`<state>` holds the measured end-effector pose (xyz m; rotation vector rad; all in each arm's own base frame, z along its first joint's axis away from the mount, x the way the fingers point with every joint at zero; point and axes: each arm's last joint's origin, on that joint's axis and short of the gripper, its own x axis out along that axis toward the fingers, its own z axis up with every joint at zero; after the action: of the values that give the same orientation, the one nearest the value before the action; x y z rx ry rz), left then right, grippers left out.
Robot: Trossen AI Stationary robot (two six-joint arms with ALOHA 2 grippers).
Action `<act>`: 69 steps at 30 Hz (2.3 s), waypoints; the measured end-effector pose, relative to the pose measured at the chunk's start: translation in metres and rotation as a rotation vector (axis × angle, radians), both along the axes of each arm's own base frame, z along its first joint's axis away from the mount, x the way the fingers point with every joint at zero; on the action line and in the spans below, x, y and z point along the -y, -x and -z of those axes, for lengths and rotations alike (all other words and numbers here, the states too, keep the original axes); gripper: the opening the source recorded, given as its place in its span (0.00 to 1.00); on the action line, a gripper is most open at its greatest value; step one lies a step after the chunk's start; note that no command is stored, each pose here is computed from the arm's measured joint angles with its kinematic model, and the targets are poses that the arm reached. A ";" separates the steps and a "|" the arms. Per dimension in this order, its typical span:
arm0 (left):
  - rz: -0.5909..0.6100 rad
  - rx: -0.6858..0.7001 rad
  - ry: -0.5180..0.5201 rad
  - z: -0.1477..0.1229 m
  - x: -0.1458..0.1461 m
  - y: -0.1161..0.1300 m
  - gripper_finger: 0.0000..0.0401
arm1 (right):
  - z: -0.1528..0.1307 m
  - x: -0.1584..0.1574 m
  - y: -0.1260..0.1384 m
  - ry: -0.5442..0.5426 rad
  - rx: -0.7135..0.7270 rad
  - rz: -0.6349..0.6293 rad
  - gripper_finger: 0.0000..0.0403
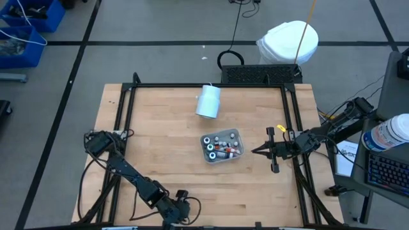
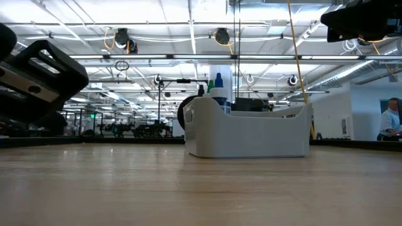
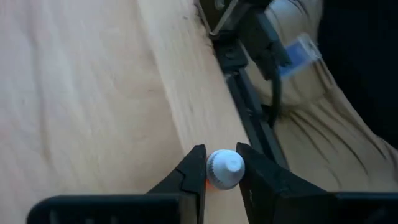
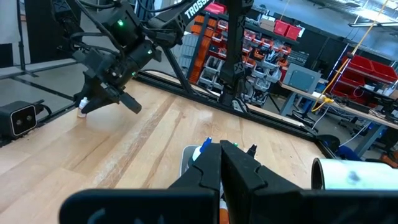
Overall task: Pick & Place food coloring
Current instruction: Put the small orange food coloring bottle into the gray bin
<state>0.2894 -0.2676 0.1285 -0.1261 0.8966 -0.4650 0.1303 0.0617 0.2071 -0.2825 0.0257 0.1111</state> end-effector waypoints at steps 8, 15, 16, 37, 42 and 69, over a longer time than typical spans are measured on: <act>0.056 0.039 -0.015 -0.043 -0.027 -0.033 0.18 | -0.001 0.000 0.000 -0.002 0.005 0.000 0.00; 0.061 0.243 -0.326 -0.137 -0.071 -0.092 0.18 | -0.001 0.000 -0.001 0.001 0.008 0.000 0.00; 0.047 0.289 -0.366 -0.147 -0.082 -0.100 0.18 | -0.001 0.000 -0.001 0.001 0.009 0.000 0.00; 0.064 0.374 -0.470 -0.101 -0.265 -0.187 0.18 | 0.001 0.000 -0.001 0.042 -0.008 -0.001 0.00; 0.294 0.409 -0.480 -0.113 -0.299 -0.182 0.18 | 0.001 0.000 -0.001 0.051 -0.001 -0.001 0.00; 0.349 0.310 -0.533 -0.049 -0.326 -0.192 0.22 | 0.004 0.007 -0.006 0.052 -0.024 0.056 0.00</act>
<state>0.4817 0.0585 0.1775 0.5835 0.7100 -0.5353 0.1359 0.0552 0.2036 -0.3322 0.0599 0.0580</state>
